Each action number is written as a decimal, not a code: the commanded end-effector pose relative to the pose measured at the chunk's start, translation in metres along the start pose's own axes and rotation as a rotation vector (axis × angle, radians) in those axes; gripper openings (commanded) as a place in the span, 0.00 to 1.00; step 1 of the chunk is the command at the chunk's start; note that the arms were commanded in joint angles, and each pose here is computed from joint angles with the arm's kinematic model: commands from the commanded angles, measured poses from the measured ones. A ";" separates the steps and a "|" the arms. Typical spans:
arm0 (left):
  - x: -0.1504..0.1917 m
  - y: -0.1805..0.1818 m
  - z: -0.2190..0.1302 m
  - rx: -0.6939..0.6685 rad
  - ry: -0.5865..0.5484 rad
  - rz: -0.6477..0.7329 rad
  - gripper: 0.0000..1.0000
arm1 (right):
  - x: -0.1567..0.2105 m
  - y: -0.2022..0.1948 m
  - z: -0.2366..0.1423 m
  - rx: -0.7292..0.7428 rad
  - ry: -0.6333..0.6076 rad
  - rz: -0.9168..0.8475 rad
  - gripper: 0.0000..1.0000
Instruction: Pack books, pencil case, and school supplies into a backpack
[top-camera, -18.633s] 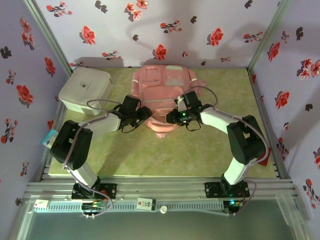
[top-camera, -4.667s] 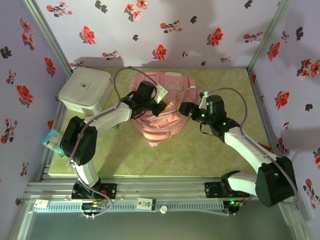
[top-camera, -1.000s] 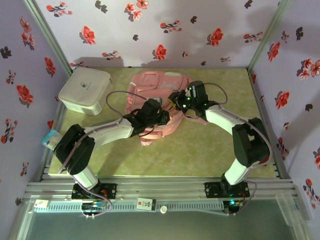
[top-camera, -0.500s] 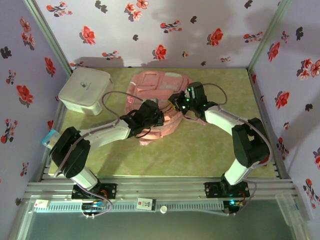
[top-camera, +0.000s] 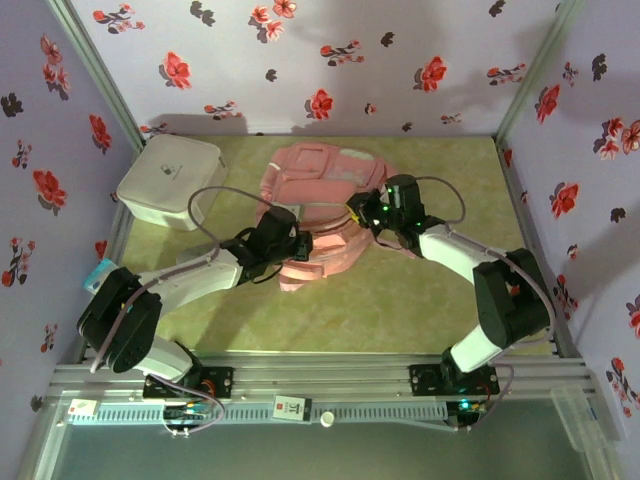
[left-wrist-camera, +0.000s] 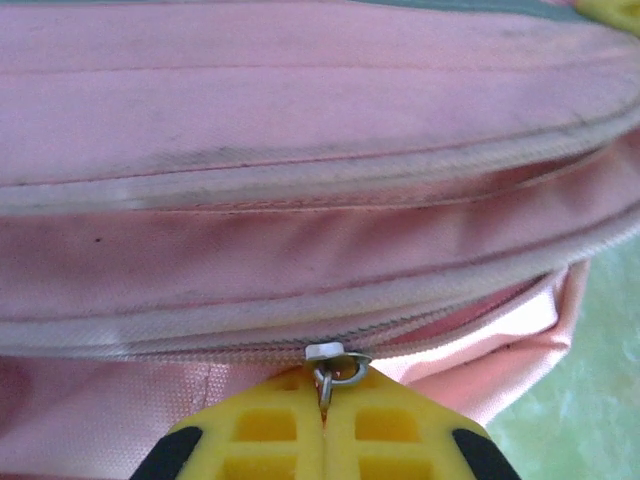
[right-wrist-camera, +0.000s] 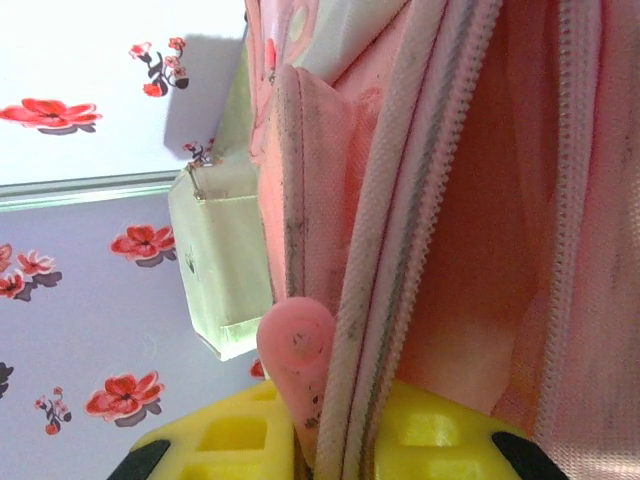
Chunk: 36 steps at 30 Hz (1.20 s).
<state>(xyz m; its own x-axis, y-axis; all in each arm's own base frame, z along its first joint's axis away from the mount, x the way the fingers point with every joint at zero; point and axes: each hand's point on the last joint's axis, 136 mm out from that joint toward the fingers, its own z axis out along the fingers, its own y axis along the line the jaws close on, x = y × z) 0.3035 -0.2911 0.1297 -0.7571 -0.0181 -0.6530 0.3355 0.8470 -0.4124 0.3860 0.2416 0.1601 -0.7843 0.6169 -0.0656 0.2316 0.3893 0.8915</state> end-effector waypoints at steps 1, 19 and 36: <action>-0.019 -0.029 -0.004 0.104 -0.043 0.127 0.00 | -0.024 0.015 -0.015 -0.082 -0.109 0.023 0.17; -0.014 -0.121 0.017 0.325 0.027 0.242 0.00 | 0.000 -0.012 -0.054 -0.023 -0.155 0.133 0.54; 0.002 -0.089 0.014 0.201 0.108 0.262 0.00 | -0.016 0.006 -0.034 0.015 -0.184 0.034 0.18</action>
<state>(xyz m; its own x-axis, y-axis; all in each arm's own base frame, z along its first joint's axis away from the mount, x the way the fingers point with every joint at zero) 0.2848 -0.3810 0.1367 -0.7227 0.2266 -0.6529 0.5849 0.7037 -0.4033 0.3638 0.2174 0.1510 -0.6887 0.7248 -0.0155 0.3521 0.3531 0.8668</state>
